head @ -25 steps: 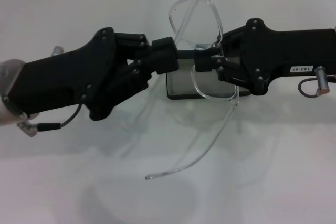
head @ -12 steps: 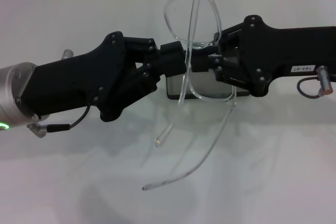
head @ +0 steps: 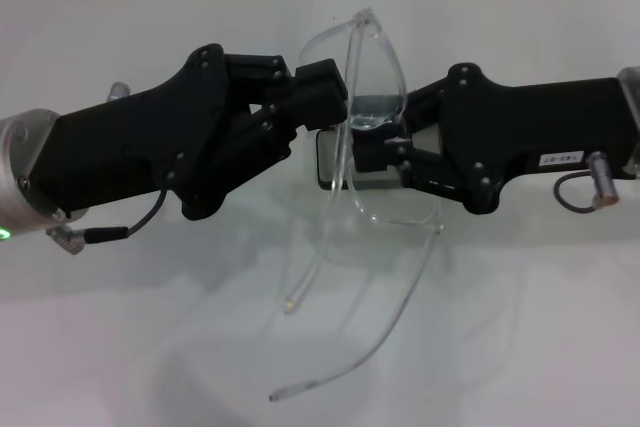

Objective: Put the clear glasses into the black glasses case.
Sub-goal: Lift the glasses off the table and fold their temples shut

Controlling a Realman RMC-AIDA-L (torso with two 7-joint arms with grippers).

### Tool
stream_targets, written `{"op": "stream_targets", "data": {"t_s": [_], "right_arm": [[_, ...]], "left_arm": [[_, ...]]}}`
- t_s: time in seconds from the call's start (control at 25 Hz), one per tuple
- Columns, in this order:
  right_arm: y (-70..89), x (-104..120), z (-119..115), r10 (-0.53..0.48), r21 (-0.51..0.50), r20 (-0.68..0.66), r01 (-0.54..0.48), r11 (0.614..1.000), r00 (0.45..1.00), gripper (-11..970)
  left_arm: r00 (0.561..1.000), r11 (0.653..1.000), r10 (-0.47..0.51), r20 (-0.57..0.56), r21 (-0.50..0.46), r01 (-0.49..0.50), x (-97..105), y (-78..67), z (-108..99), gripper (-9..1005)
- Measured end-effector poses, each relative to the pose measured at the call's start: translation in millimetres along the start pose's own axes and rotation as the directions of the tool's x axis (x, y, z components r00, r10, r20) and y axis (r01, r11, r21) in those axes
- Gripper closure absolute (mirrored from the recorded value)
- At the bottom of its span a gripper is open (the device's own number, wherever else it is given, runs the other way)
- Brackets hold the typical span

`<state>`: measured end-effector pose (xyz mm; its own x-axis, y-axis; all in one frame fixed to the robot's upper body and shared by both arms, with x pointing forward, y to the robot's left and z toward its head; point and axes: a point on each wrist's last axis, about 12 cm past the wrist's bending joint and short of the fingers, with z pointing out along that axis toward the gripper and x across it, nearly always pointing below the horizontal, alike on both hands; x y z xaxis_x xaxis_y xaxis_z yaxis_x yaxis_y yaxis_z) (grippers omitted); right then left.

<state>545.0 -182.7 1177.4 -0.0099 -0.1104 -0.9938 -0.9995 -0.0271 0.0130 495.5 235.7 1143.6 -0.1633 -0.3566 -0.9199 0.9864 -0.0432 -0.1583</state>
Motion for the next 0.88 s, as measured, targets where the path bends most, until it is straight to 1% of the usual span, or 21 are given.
{"op": "stream_targets", "data": {"t_s": [0.2,0.36,0.88], "right_arm": [[-3.9,3,6,0.0,-0.003,-0.005,0.0,1.0,1.0,846],[-7.4,0,14,-0.006,-0.02,0.01,0.006,1.0,1.0,846],[-5.6,-7,22,-0.028,-0.057,0.041,0.03,0.998,0.999,847]], "left_arm": [[1.0,1.0,-0.003,-0.004,0.013,0.004,1,0.0,3,900],[1.0,1.0,-0.015,-0.018,0.022,0.016,5,0.0,5,900],[1.0,1.0,0.006,-0.008,-0.001,-0.006,11,-0.2,3,900]]}}
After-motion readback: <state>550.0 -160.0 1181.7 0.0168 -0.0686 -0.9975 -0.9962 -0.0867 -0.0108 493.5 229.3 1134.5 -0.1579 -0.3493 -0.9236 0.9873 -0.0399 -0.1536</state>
